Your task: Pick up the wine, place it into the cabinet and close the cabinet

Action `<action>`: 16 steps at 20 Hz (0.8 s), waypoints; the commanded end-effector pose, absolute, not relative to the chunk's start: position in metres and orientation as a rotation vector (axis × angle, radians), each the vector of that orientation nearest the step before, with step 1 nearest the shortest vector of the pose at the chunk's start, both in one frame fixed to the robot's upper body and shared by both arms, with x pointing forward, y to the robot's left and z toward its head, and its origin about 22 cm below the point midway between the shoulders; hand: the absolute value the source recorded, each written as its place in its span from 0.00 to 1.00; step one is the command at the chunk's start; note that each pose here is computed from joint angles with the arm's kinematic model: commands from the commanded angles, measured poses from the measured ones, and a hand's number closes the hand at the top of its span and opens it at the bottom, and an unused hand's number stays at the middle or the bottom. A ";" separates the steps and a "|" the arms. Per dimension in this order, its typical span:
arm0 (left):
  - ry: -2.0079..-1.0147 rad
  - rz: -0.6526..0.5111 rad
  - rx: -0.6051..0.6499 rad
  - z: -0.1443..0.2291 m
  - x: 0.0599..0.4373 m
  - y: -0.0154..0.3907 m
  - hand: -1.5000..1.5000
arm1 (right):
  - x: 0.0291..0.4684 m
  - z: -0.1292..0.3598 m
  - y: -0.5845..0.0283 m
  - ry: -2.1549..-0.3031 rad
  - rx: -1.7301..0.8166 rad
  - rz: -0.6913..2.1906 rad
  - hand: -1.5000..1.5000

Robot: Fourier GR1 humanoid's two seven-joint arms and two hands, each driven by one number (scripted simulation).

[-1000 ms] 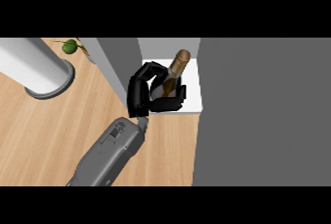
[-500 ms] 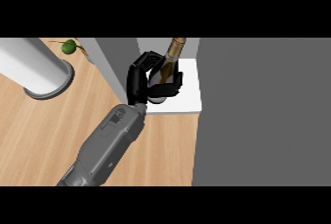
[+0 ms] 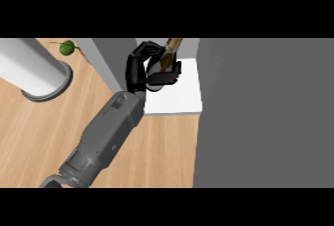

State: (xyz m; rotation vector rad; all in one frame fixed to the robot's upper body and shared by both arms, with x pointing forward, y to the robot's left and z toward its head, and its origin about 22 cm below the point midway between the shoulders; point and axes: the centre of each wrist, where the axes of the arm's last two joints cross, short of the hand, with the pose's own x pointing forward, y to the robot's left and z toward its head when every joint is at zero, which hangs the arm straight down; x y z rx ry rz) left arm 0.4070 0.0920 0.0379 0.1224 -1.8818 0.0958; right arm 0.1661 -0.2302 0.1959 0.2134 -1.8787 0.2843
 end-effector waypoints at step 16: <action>-1.858 0.285 0.163 0.049 0.433 0.095 1.00 | 0.159 0.206 -0.227 -1.937 0.317 0.291 0.00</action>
